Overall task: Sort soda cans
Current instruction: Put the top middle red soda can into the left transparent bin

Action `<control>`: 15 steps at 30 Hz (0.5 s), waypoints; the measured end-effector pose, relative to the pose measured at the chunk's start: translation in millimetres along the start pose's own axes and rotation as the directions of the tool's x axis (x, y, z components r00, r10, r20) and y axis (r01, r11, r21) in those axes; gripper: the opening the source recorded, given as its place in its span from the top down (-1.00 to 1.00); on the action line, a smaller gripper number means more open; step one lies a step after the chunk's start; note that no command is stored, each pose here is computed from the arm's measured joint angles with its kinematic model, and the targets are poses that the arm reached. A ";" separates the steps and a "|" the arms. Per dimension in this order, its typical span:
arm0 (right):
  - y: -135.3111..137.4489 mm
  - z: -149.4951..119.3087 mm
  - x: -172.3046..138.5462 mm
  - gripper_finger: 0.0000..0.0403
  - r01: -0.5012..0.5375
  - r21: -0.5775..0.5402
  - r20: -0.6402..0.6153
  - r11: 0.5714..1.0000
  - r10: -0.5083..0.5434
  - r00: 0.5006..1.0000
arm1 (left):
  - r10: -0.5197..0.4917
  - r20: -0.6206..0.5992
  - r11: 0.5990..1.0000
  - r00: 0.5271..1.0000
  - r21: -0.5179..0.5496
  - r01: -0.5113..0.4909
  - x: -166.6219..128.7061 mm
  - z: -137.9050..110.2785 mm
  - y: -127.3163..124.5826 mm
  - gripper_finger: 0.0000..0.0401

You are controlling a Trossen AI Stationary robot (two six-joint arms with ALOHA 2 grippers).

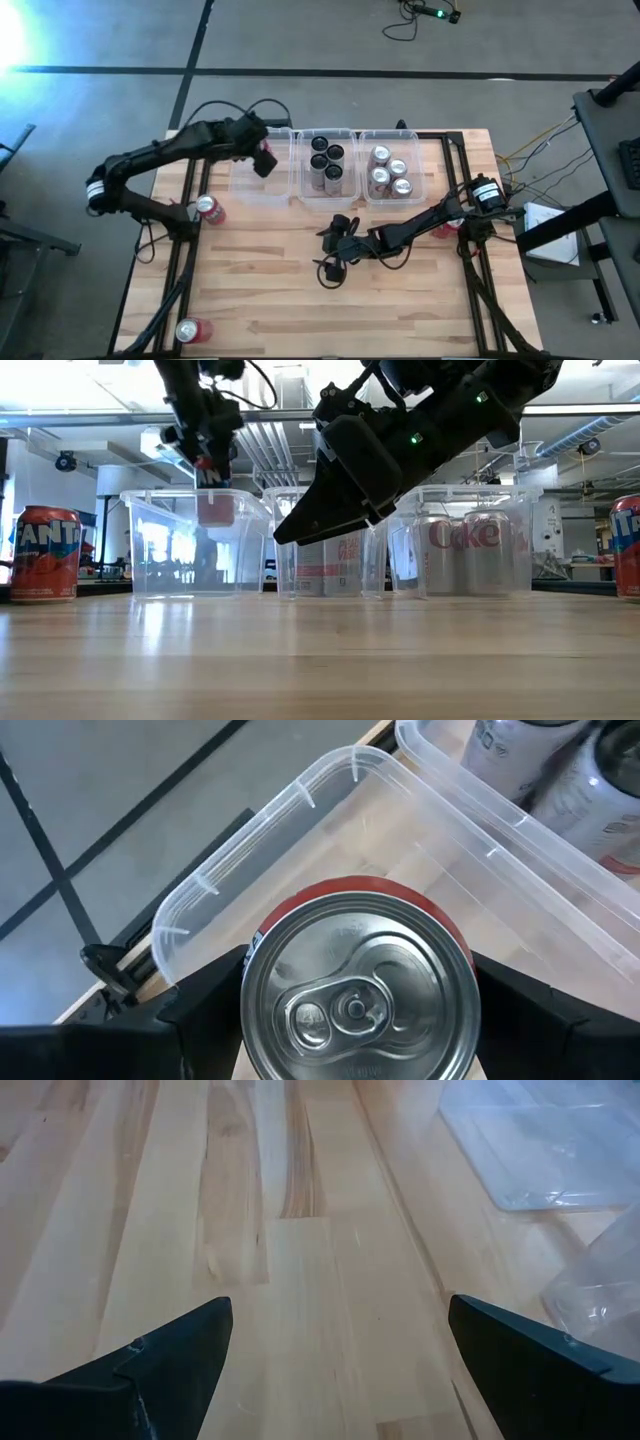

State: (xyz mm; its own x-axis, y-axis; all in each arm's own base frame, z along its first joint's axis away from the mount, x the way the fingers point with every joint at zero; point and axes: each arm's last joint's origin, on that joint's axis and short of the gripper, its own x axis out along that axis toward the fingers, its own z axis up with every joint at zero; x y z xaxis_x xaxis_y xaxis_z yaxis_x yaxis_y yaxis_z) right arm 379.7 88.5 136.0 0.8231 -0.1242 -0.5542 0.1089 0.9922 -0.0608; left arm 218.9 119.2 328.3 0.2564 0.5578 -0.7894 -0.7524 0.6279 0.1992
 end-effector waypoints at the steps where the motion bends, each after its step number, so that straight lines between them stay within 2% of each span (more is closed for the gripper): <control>1: 0.0 0.0 0.0 -0.83 0.000 0.000 0.000 1.000 0.000 1.000 | 0.002 -0.005 1.000 1.000 -0.002 -0.002 4.0 1.8 -0.7 -0.44; 4: 0.0 0.0 0.0 -0.83 0.000 0.000 0.000 1.000 0.000 1.000 | 0.008 -0.008 1.000 1.000 -0.006 -0.008 16.4 8.2 -0.6 -0.44; 9: 0.0 -0.2 0.0 -0.83 0.000 0.013 -0.001 1.000 0.000 1.000 | -0.044 -0.042 0.998 0.998 -0.045 0.042 33.7 11.5 6.6 -0.44; 15: 0.8 -0.5 -0.2 -0.83 -0.002 0.011 -0.002 1.000 0.002 1.000 | -0.039 -0.065 0.999 0.997 -0.036 0.037 50.0 1.2 6.5 -0.44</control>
State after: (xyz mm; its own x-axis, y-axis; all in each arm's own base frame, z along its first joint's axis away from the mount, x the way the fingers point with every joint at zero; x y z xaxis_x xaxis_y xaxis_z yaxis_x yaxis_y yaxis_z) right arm 379.4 89.3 135.6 0.8223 -0.1218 -0.5558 0.1133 0.9923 -0.0499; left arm 227.5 151.9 290.8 0.2457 0.4967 -0.8324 -0.7639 0.6279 0.1492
